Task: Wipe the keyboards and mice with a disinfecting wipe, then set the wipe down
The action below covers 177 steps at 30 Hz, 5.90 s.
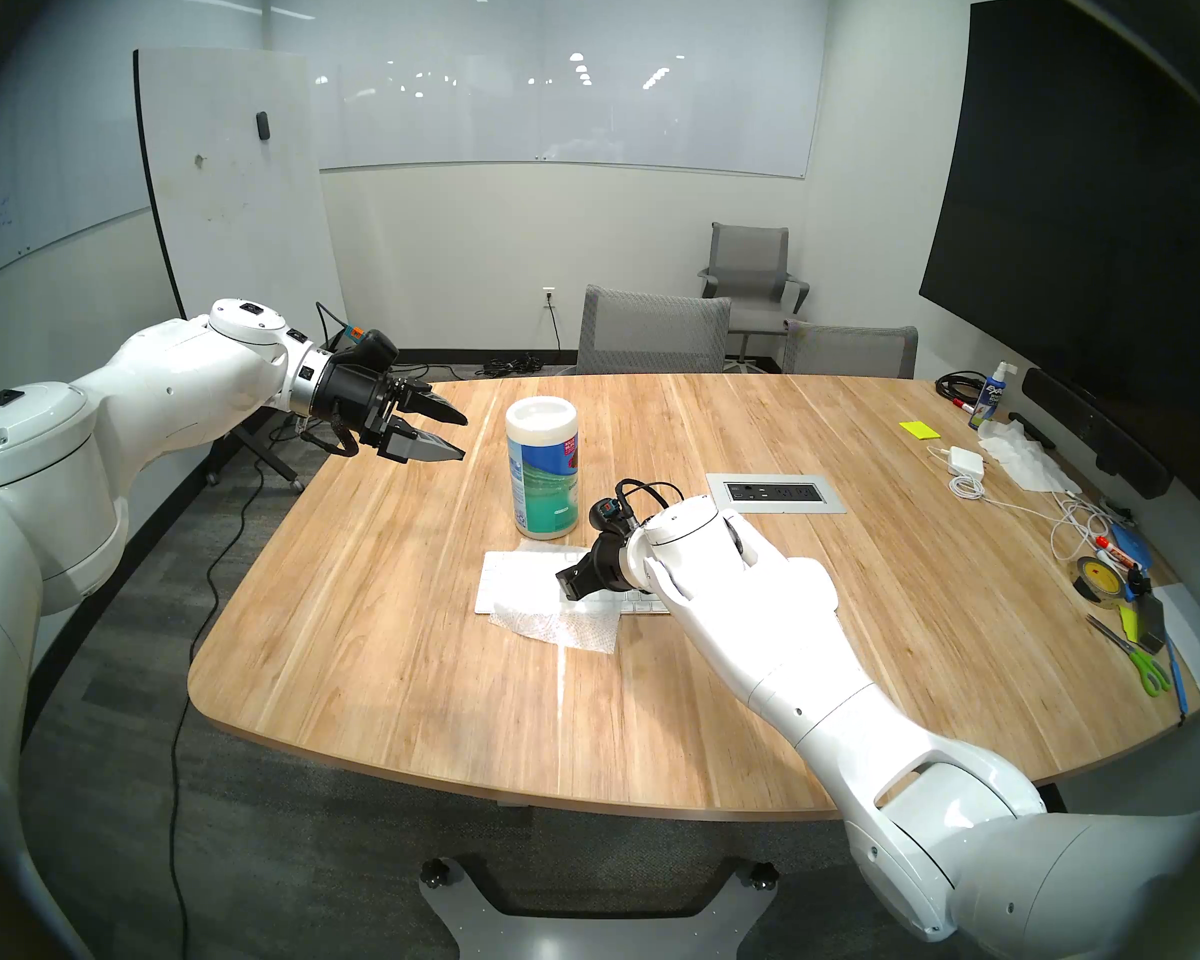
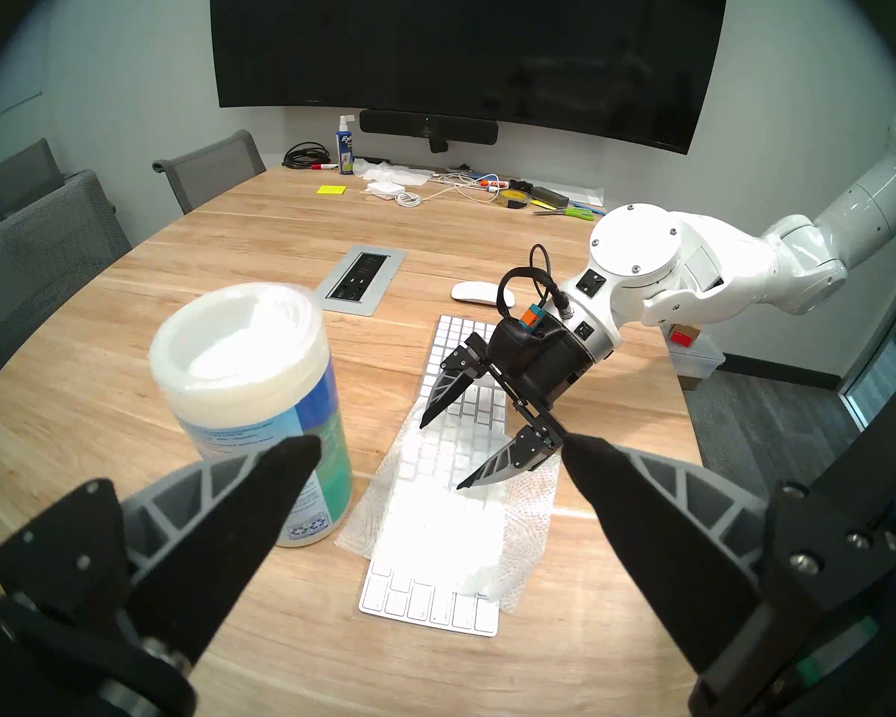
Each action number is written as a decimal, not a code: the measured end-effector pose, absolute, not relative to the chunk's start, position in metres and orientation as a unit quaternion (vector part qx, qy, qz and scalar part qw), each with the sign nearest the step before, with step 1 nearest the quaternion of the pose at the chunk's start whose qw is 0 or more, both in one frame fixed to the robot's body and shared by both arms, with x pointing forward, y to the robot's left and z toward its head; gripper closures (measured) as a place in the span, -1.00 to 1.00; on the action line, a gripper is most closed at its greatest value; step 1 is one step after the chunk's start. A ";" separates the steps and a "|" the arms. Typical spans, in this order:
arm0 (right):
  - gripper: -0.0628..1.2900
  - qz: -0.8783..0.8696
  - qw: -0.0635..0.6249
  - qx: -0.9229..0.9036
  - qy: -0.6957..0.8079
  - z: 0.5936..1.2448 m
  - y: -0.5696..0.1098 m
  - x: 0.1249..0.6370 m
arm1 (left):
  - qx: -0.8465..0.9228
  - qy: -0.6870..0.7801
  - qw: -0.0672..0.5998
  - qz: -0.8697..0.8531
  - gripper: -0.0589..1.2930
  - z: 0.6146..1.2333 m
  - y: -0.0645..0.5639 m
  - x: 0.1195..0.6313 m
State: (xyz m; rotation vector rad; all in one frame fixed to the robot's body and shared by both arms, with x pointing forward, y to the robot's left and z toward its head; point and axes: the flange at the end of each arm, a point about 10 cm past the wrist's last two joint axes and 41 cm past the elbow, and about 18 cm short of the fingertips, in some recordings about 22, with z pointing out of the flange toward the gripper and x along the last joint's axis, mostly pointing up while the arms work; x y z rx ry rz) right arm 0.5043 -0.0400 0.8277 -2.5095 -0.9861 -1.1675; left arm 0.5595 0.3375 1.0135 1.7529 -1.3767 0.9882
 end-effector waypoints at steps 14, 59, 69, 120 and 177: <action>-0.85 -0.372 0.084 -0.865 -0.328 0.824 -0.039 0.507 | 0.675 -0.530 0.345 0.381 -0.97 1.014 0.337 0.560; -0.85 -0.364 0.092 -0.867 -0.328 0.822 -0.036 0.507 | 0.675 -0.530 0.345 0.380 -0.97 1.014 0.338 0.560; -0.86 -0.363 0.089 -0.868 -0.327 0.821 -0.038 0.507 | 0.675 -0.530 0.345 0.380 -0.97 1.013 0.338 0.559; 0.95 -0.368 0.081 -0.870 -0.317 0.821 -0.052 0.514 | 0.674 -0.531 0.345 0.380 -0.97 1.014 0.338 0.560; 0.95 -0.363 0.066 -0.885 -0.285 0.825 -0.158 0.531 | 0.674 -0.531 0.346 0.380 -0.97 1.014 0.337 0.560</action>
